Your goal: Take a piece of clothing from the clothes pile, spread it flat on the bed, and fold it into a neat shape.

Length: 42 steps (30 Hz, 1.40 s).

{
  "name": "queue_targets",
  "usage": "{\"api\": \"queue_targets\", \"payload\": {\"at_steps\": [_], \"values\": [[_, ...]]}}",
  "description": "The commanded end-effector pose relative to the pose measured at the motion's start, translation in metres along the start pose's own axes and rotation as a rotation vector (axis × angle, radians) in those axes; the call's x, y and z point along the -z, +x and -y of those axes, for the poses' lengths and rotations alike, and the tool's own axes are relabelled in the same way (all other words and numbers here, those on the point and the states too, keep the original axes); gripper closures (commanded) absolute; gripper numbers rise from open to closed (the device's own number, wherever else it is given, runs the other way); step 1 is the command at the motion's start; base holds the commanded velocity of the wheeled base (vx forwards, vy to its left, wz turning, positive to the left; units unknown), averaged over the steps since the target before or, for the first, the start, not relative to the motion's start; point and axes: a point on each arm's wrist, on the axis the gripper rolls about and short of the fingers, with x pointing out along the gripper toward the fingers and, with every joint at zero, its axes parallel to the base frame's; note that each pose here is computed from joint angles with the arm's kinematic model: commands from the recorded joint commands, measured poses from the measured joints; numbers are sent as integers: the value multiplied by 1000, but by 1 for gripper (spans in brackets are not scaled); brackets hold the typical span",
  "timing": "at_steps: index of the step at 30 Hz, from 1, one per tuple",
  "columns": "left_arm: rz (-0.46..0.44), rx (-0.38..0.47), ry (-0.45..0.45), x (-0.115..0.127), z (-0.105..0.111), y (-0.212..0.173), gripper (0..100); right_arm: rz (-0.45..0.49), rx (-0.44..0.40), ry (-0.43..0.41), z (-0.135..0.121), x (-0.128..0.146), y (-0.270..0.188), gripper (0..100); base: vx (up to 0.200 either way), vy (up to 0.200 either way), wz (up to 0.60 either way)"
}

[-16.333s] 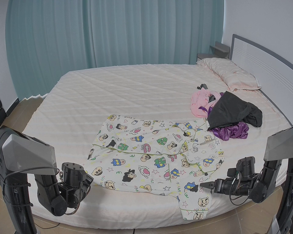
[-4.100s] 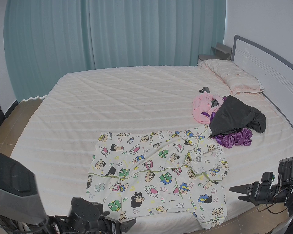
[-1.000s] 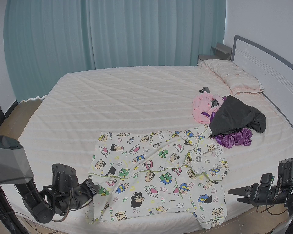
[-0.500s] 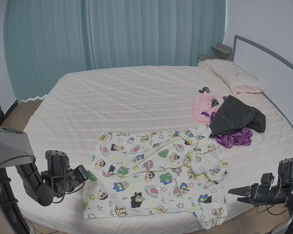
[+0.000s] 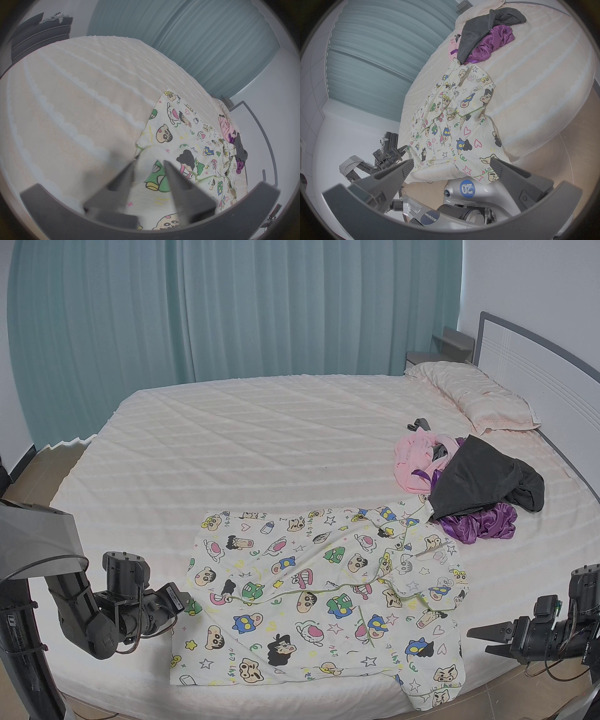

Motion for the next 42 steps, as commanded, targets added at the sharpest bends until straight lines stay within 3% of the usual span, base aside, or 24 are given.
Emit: {"api": "queue_targets", "payload": {"at_steps": [1, 5, 11, 18, 26, 31, 42], "values": [[-3, -18, -6, 1, -4, -6, 0, -12, 8, 8, 2, 4, -1, 0, 0, 0, 0], [30, -29, -20, -5, -7, -13, 0, -12, 10, 10, 3, 4, -1, 0, 0, 0, 0], [108, -22, -47, -39, 3, -23, 0, -20, 12, 12, 3, 4, 0, 0, 0, 0, 0], [27, 30, -52, -75, 33, -3, 0, -21, 13, 13, 3, 4, 0, 0, 0, 0, 0], [-72, 50, -42, -74, 36, 56, 0, -23, 12, 15, 3, 4, 1, 0, 0, 0, 0], [-161, 47, 29, -64, 31, 78, 0, -24, 12, 14, 3, 4, 1, 0, 0, 0, 0], [-149, 48, 50, -66, 30, 93, 0, -26, 12, 11, 3, 5, 1, 0, 0, 0, 0]]}}
